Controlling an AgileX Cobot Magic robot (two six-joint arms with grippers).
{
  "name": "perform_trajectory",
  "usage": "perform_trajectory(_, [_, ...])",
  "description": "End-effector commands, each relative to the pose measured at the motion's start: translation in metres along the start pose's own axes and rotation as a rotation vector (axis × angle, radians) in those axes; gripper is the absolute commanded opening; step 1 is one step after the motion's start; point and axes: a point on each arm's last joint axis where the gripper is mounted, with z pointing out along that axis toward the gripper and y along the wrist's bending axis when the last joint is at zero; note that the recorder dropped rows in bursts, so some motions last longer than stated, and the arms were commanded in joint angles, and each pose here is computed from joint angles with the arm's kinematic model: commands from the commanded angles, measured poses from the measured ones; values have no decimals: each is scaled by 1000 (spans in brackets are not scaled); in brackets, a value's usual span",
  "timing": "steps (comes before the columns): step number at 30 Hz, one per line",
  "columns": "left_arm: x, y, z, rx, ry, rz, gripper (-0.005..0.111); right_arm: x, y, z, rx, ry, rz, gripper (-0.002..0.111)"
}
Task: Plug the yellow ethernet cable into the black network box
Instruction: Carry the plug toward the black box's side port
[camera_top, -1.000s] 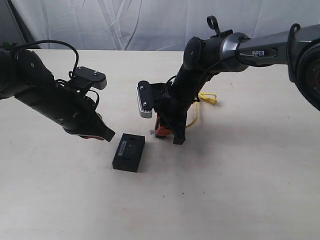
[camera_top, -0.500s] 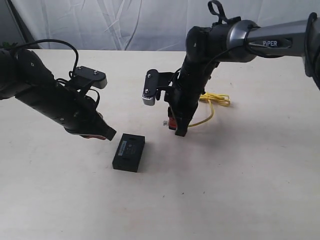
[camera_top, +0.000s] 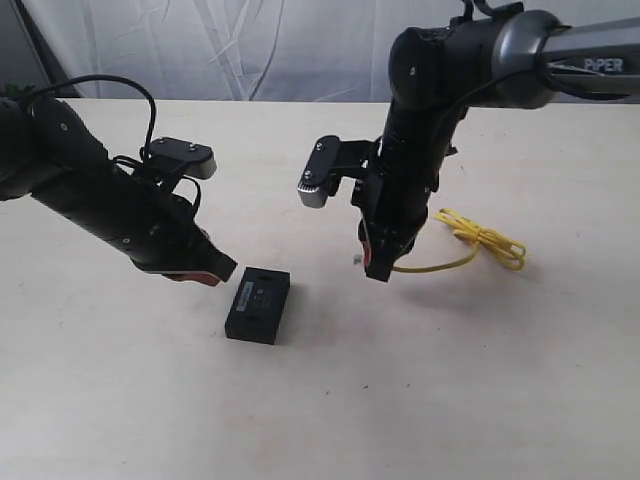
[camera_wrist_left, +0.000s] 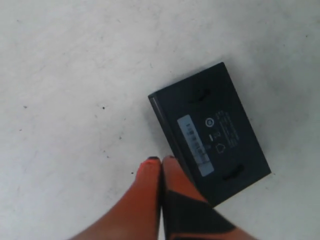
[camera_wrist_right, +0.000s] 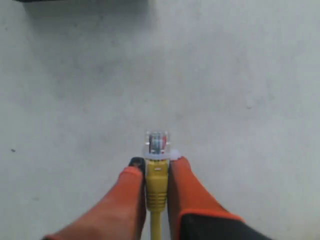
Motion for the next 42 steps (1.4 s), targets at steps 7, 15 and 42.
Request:
perform_trajectory(7, [10, -6, 0, 70, 93, 9, 0, 29, 40, -8, -2, -69, 101, -1])
perform_trajectory(15, [10, -4, 0, 50, 101, 30, 0, 25, 54, 12, 34, -148, 134, -1])
perform_trajectory(42, [8, -4, 0, 49, 76, 11, 0, 20, 46, 57, 42, -140, 178, -1])
